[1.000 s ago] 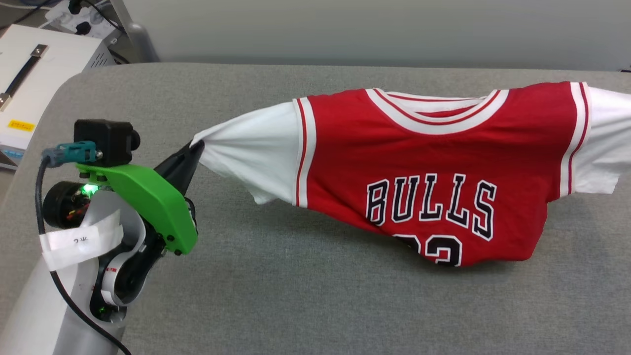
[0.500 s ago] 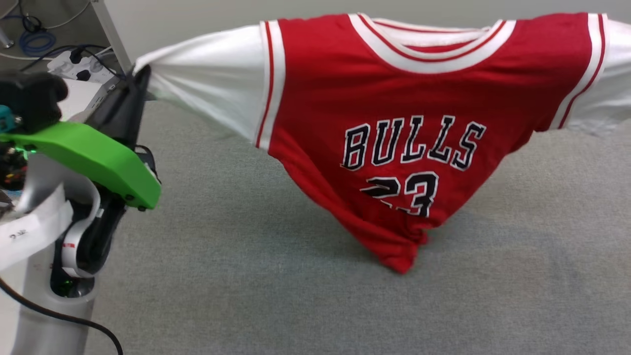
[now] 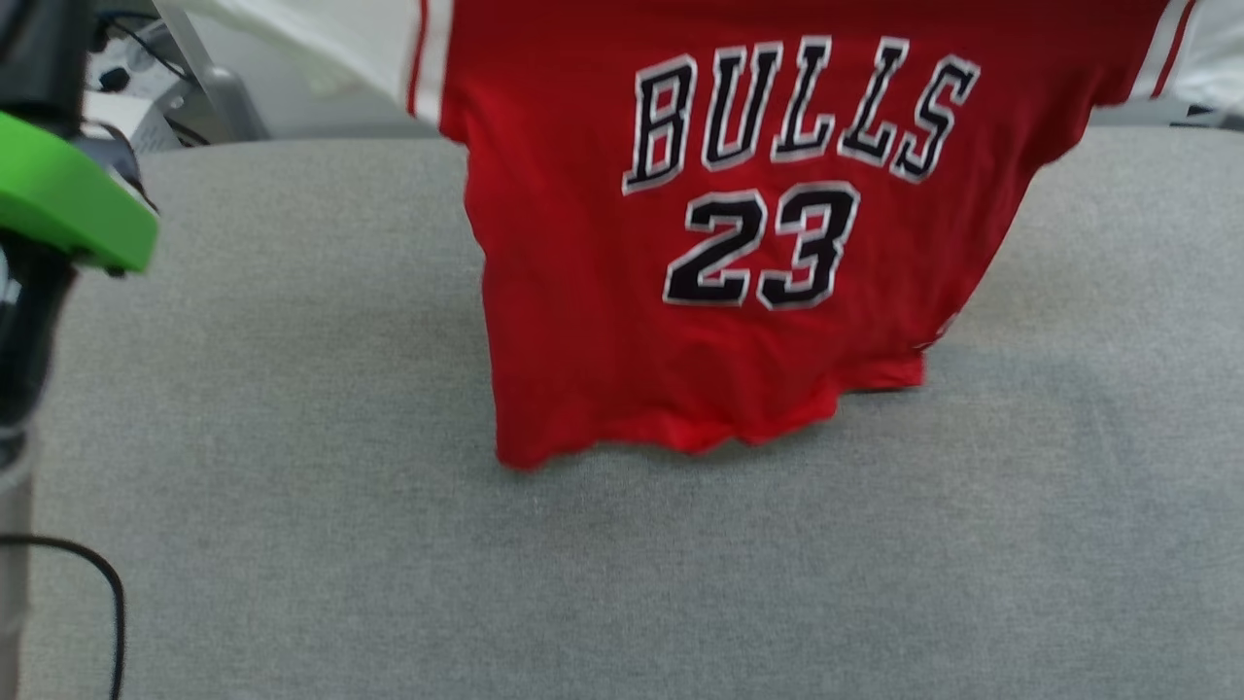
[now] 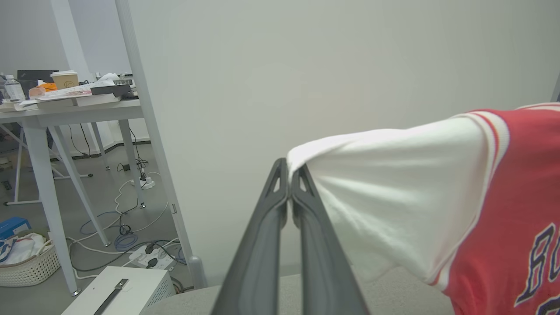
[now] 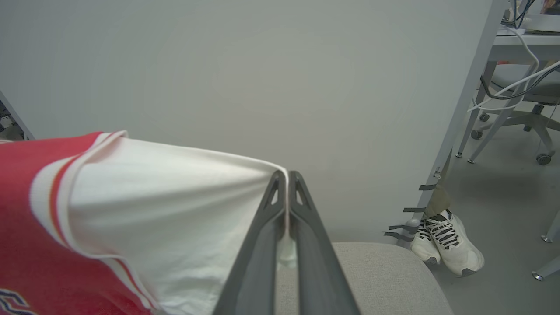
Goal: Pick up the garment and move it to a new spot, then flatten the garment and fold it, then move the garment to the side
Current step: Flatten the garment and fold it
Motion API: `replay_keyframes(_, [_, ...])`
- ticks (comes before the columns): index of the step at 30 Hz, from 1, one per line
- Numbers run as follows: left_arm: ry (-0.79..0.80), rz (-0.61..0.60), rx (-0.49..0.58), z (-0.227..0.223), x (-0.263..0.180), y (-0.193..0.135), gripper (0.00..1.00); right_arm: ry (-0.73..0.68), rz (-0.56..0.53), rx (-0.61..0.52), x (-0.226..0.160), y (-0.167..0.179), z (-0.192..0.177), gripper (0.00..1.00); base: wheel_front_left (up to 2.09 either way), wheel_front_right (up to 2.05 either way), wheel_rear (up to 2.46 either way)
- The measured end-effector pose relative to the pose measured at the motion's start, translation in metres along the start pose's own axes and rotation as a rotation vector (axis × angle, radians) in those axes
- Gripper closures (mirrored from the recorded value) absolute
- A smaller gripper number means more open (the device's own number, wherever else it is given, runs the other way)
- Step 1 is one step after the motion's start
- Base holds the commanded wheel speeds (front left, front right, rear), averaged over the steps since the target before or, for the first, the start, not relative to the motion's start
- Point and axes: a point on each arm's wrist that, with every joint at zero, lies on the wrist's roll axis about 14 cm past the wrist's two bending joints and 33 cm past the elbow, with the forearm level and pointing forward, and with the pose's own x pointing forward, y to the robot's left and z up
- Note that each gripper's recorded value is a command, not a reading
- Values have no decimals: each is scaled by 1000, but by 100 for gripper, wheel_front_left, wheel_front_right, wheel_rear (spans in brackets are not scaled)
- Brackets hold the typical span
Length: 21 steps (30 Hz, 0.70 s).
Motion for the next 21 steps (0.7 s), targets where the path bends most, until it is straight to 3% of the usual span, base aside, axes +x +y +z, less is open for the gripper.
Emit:
replay_keyframes(14, [-59, -16, 169, -7, 120, 36, 100, -202, -58, 17, 115, -5, 37, 100, 0, 0, 0])
replay_keyframes(21, [-96, 18, 186, -43, 182, 54, 100, -263, -100, 40, 177, -8, 14, 100, 0, 0, 0])
